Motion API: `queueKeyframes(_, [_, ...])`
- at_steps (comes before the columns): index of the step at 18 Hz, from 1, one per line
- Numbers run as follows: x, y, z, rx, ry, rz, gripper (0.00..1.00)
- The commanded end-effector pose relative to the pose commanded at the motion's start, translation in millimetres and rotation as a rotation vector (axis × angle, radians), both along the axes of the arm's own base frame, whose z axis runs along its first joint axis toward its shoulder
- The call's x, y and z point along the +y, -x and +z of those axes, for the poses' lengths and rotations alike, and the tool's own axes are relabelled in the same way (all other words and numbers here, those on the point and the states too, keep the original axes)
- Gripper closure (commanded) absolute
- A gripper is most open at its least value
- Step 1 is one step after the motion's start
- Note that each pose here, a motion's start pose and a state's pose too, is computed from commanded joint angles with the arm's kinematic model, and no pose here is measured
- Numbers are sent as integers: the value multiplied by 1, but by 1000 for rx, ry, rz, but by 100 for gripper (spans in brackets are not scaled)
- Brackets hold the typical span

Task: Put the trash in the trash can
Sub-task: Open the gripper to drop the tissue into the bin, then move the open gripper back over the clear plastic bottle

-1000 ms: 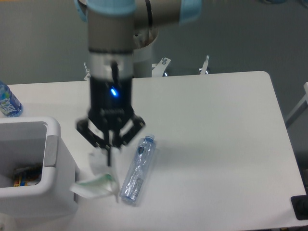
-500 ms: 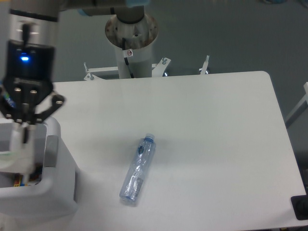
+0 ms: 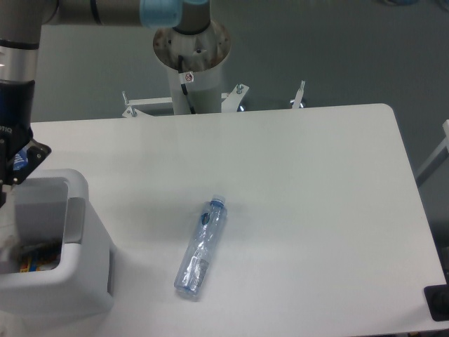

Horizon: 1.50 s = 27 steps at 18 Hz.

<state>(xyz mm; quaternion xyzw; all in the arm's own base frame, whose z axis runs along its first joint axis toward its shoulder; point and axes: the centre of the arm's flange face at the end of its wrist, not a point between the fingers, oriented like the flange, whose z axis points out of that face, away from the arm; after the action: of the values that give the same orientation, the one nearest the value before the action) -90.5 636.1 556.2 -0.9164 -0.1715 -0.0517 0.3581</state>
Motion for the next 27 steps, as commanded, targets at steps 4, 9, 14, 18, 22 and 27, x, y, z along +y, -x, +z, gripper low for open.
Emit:
queueKeyframes(4, [-2, 3, 3, 5, -4, 3, 1])
queueKeyframes(9, [-20, 71, -7, -3, 18, 117, 1])
queueKeyframes(14, [-67, 189, -24, 35, 73, 348, 1])
queueKeyframes(18, [-98, 256, -31, 71, 96, 404, 1])
queueKeyframes(22, [-116, 297, -73, 113, 192, 338, 1])
queueKeyframes(27, [-143, 324, -110, 177, 285, 230, 0])
